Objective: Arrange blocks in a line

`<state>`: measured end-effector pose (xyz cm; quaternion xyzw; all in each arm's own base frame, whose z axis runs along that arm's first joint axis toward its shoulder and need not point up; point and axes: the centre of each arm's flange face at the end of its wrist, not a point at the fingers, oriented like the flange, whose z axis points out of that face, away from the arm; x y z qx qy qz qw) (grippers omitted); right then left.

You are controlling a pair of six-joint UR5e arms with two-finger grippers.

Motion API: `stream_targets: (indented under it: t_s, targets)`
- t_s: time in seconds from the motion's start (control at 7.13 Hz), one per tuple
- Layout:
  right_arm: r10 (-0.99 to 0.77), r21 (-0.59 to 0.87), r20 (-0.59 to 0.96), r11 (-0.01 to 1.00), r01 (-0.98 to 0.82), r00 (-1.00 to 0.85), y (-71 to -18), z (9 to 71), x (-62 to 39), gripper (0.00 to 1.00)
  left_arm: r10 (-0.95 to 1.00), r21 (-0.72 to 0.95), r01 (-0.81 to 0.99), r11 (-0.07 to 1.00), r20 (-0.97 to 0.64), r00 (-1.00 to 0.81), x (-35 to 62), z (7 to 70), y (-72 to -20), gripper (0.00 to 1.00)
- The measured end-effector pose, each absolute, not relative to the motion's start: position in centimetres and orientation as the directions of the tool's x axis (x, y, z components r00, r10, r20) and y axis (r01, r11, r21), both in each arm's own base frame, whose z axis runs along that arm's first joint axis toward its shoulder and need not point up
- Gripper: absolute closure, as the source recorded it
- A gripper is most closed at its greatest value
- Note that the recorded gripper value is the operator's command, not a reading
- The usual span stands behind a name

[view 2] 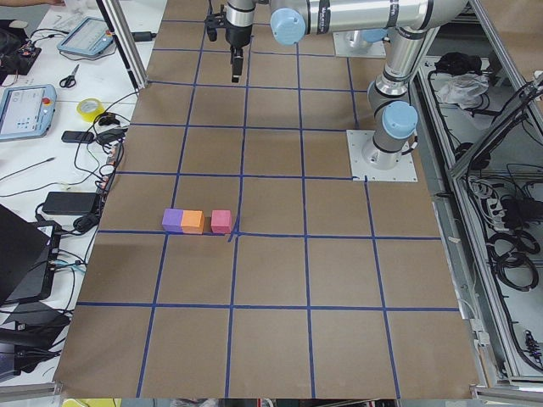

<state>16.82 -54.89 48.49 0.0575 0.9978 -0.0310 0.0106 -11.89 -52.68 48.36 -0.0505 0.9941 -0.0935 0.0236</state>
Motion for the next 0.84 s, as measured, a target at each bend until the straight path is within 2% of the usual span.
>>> stream_targets:
  t_s: [0.42,0.84]
  targets:
    - [0.113,-0.063,-0.025,0.991,0.114,-0.993,-54.9,48.6,16.8,0.0,-0.1,-0.207,-0.092,0.974,-0.028,-0.995,-18.4,48.8,-50.2,0.0]
    - [0.119,-0.071,-0.013,0.99,0.119,-0.993,-54.9,49.0,16.3,0.0,-0.099,-0.191,-0.091,0.977,-0.03,-0.995,-19.1,48.5,-49.0,0.0]
